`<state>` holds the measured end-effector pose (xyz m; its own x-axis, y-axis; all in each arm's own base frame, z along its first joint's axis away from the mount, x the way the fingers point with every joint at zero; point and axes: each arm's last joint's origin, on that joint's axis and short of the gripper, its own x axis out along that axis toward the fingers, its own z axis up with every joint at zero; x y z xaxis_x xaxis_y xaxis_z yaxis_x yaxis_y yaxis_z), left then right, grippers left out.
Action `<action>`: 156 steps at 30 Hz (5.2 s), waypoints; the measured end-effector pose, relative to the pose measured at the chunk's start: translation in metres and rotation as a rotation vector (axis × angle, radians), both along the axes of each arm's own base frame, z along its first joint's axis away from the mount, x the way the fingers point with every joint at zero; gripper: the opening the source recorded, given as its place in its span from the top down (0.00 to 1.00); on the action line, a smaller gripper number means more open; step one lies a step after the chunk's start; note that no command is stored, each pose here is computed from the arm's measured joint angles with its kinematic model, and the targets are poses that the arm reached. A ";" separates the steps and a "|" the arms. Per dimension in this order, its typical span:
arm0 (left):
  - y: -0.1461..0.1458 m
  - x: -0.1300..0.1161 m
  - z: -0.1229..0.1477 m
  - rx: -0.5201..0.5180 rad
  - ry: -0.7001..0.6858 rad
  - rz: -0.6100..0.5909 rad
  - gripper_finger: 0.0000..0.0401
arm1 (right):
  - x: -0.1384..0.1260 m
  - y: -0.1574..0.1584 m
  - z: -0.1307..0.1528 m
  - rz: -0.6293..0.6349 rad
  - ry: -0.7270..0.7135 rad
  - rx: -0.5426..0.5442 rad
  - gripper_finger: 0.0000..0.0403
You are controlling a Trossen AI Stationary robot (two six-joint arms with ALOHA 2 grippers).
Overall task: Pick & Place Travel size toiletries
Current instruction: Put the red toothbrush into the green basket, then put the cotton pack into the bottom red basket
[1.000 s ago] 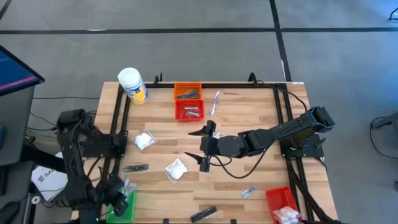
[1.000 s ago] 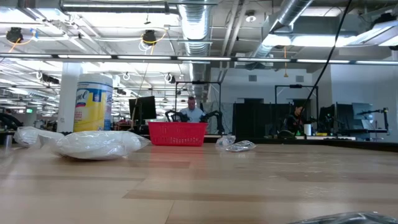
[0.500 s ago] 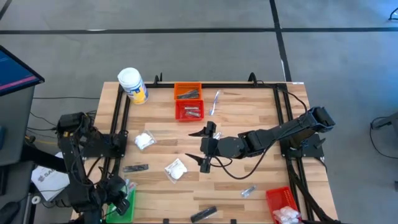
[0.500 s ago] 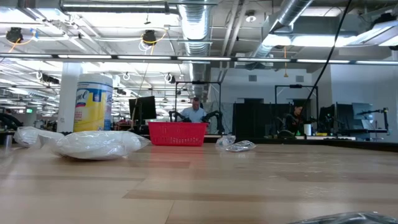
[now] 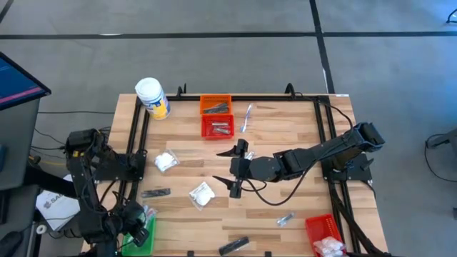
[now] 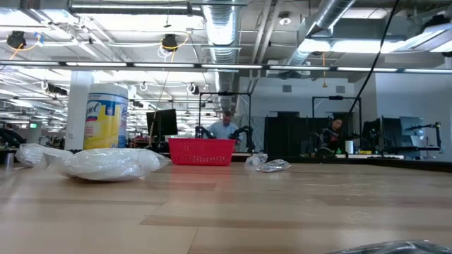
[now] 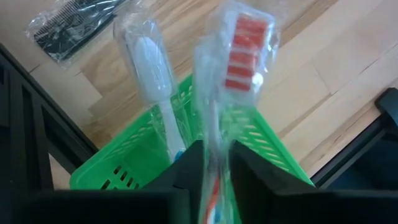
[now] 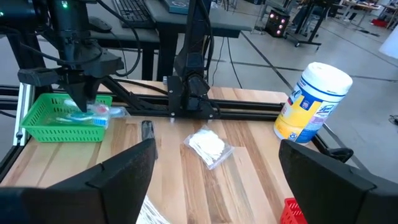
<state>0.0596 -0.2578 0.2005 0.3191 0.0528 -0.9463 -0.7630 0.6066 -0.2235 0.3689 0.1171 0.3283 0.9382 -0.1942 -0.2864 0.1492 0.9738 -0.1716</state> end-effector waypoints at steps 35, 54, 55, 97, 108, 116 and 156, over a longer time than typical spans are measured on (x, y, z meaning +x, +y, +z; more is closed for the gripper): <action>0.038 0.088 0.019 0.209 -0.087 -0.428 1.00 | 0.000 0.000 -0.001 0.000 0.006 -0.002 0.17; 0.061 0.141 0.009 -0.125 0.011 -0.826 1.00 | 0.000 -0.001 -0.001 -0.005 0.005 0.004 0.17; 0.063 0.144 0.007 -0.133 0.012 -0.845 1.00 | 0.000 -0.002 -0.001 -0.008 0.005 0.005 0.17; 0.066 0.094 0.001 -0.005 0.383 -0.654 1.00 | 0.000 -0.002 -0.001 -0.008 0.012 0.003 0.17; 0.056 0.079 0.003 0.018 0.372 -0.613 1.00 | 0.000 -0.002 -0.001 -0.008 0.012 0.003 0.17; 0.065 0.069 0.034 -0.007 0.203 -0.555 1.00 | 0.000 -0.002 -0.001 -0.008 0.013 0.003 0.17; 0.059 0.067 0.054 0.252 -0.046 -0.645 1.00 | -0.047 0.001 0.012 -0.049 0.192 0.130 0.17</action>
<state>0.1265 -0.1991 0.2547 0.4001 0.0552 -0.9148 -0.2253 0.9735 -0.0398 0.3215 0.1179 0.3403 0.8547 -0.1879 -0.4840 0.1737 0.9820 -0.0745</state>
